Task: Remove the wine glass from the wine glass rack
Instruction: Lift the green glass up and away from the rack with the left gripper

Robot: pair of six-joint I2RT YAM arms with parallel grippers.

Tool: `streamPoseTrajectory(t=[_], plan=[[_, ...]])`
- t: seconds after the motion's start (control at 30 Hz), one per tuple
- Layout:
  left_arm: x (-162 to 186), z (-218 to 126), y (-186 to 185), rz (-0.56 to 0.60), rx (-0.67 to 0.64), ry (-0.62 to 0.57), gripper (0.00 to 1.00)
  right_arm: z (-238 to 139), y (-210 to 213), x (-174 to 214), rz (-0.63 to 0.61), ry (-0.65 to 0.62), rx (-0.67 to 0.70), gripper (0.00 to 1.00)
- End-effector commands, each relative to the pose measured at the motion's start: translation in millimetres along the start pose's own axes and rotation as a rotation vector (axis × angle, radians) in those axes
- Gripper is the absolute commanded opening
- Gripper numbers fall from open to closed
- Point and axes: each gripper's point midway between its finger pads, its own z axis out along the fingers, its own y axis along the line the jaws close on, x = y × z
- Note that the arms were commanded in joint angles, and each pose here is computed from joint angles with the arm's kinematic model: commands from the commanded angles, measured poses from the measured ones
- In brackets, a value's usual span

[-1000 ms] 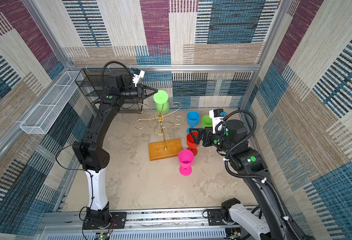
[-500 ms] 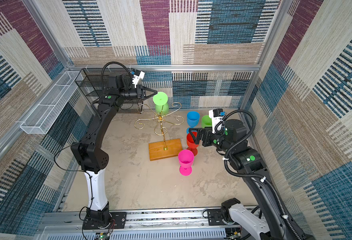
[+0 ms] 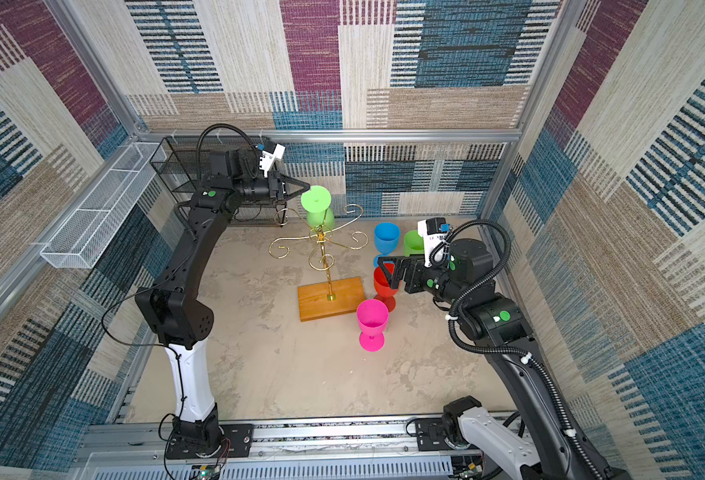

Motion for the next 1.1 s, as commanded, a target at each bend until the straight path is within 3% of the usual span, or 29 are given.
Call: streamPoseTrajectory(t=[0.0,1.07], plan=[[-3,-8,-4,0.039,0.002,-0.01,0.0,-1,5,-8,-0.019,-0.027,-0.018,0.99],[7,-26,-3,0.023,-0.001,-0.003,0.0,-3,4,-8,-0.016,-0.03,-0.013,0.99]])
